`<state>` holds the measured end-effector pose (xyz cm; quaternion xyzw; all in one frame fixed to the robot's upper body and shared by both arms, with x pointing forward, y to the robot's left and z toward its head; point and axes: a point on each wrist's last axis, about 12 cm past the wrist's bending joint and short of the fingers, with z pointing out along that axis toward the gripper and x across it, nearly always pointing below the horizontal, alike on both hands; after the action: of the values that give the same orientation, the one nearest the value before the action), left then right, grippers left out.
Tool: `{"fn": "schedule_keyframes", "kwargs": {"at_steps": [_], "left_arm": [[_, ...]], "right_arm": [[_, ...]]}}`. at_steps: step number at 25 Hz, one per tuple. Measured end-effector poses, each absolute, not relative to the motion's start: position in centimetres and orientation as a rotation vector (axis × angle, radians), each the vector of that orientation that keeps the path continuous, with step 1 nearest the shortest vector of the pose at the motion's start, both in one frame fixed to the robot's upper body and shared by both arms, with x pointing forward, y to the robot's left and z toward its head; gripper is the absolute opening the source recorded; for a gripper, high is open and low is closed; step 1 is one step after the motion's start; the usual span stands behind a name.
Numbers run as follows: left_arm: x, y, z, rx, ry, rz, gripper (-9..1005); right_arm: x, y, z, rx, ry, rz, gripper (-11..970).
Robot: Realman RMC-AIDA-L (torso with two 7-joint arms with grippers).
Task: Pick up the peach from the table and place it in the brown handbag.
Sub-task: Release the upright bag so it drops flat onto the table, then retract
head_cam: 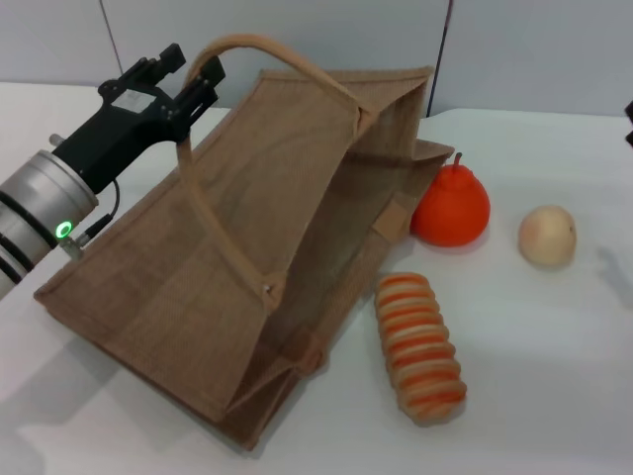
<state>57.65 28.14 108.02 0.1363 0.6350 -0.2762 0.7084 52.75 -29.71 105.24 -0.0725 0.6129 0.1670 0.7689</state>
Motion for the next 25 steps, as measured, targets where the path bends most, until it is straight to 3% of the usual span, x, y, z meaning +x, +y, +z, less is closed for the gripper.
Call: {"fn": "schedule_keyframes", "kwargs": {"at_steps": [4, 15, 25], "left_arm": [[56.6, 27.6, 107.8, 0.38, 1.347, -0.573, 601], [55.8, 25.3, 107.8, 0.609, 1.289, -0.619, 599], [55.8, 25.0, 107.8, 0.638, 1.27, -0.593, 597]], "right_arm": [[52.7, -29.9, 105.1, -0.138, 1.339, 0.35, 894], [52.7, -29.9, 105.1, -0.137, 1.344, 0.347, 893], [52.7, -29.9, 105.0, -0.136, 1.347, 0.346, 893]]}}
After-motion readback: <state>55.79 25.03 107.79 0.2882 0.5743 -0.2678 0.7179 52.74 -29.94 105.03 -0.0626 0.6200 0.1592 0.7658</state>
